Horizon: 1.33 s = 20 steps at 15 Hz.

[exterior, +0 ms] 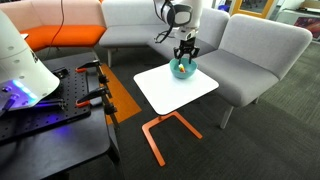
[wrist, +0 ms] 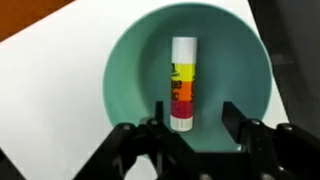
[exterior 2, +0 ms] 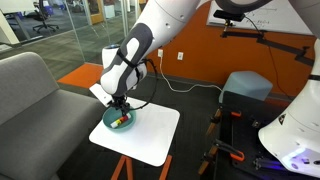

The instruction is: Remove the glue stick from the bowl

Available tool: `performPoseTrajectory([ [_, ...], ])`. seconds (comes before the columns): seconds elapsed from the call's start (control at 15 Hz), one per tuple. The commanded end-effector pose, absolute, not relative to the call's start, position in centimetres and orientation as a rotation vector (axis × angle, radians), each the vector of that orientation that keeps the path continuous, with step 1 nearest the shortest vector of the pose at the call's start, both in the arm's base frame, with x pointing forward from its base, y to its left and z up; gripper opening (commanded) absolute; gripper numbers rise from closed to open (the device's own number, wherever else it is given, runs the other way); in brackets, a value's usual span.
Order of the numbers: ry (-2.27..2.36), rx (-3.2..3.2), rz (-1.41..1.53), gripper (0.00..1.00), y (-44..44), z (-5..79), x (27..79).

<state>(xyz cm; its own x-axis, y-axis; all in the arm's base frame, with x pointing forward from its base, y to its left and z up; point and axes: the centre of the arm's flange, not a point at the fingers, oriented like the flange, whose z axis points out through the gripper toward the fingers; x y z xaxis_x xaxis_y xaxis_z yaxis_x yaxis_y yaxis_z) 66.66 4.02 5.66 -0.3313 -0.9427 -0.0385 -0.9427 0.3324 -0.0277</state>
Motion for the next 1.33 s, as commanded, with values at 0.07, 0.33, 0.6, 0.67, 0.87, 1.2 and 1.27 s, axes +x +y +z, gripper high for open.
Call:
performPoseTrajectory([
  [0.07,2.608,-1.727,0.01,0.69,3.5,4.9,66.6],
  [0.33,2.635,-1.722,0.012,0.65,3.1,3.6,66.3],
  [0.6,2.67,-1.697,0.032,0.6,2.8,1.9,66.3],
  [0.67,2.672,-1.697,0.031,0.6,2.8,1.5,66.4],
  [0.87,2.651,-1.716,0.006,0.28,3.0,0.7,66.7],
  [1.2,2.637,-1.757,-0.051,0.08,3.0,1.5,67.4],
  [1.27,2.639,-1.768,-0.073,0.08,2.9,2.1,67.4],
])
